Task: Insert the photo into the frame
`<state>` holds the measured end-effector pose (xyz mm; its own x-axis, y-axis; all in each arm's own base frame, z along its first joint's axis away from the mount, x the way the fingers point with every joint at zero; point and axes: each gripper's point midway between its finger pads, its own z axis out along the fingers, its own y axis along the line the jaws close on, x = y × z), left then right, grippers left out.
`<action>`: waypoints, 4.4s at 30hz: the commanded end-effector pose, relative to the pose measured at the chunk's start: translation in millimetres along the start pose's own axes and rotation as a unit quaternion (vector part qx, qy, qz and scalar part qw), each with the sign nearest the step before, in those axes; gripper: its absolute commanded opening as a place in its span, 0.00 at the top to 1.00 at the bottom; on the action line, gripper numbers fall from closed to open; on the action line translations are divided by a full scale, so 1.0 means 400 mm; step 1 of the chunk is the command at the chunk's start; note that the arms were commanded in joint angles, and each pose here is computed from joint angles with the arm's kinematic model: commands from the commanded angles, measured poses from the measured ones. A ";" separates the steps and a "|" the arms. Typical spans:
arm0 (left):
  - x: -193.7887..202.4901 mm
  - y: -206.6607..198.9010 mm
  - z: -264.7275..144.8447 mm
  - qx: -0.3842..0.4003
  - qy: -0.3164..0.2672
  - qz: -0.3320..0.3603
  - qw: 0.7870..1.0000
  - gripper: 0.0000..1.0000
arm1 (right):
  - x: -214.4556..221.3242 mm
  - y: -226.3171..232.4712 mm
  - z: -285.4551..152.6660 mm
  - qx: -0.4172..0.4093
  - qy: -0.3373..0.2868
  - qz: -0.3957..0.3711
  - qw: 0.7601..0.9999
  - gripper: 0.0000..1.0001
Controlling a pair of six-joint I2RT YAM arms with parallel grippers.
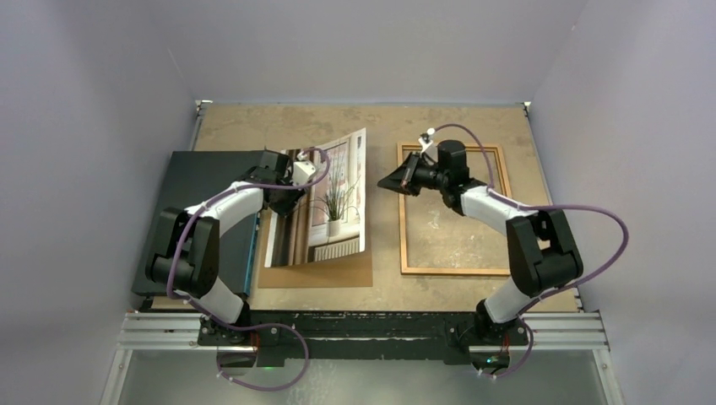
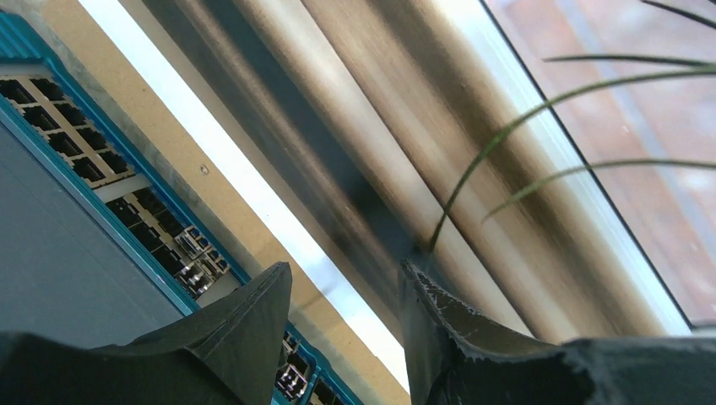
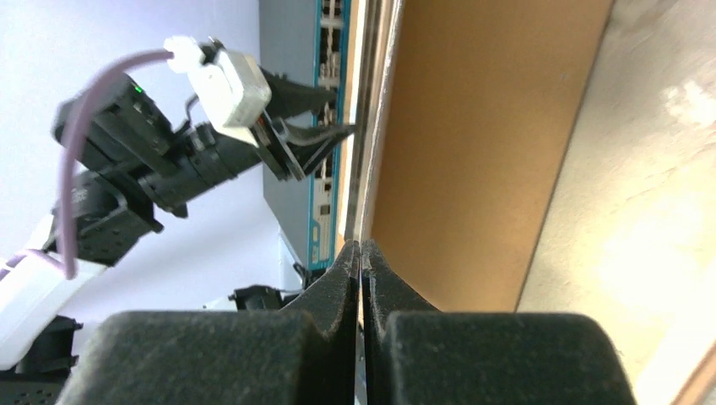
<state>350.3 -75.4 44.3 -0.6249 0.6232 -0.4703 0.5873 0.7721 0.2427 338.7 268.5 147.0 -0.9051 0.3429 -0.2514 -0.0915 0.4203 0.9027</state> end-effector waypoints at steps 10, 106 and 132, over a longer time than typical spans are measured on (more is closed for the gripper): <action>-0.048 -0.017 -0.020 0.005 -0.025 -0.001 1.000 0.50 | -0.118 0.088 -0.154 0.023 -0.073 -0.069 0.995 1.00; -0.428 -0.099 -0.598 0.488 -0.349 -0.270 0.753 0.99 | -0.147 0.415 -0.319 -0.166 -0.109 -0.096 0.975 0.52; -0.444 -0.070 -0.549 0.465 -0.325 -0.284 0.773 0.80 | -0.123 0.421 -0.302 -0.189 -0.041 -0.154 0.969 0.79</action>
<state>324.1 -180.1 301.5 -0.7369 -0.2244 -0.6376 0.5847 0.2617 -0.7679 328.4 215.2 324.4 -0.8114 0.3859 -0.4389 -0.3810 0.2201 0.8980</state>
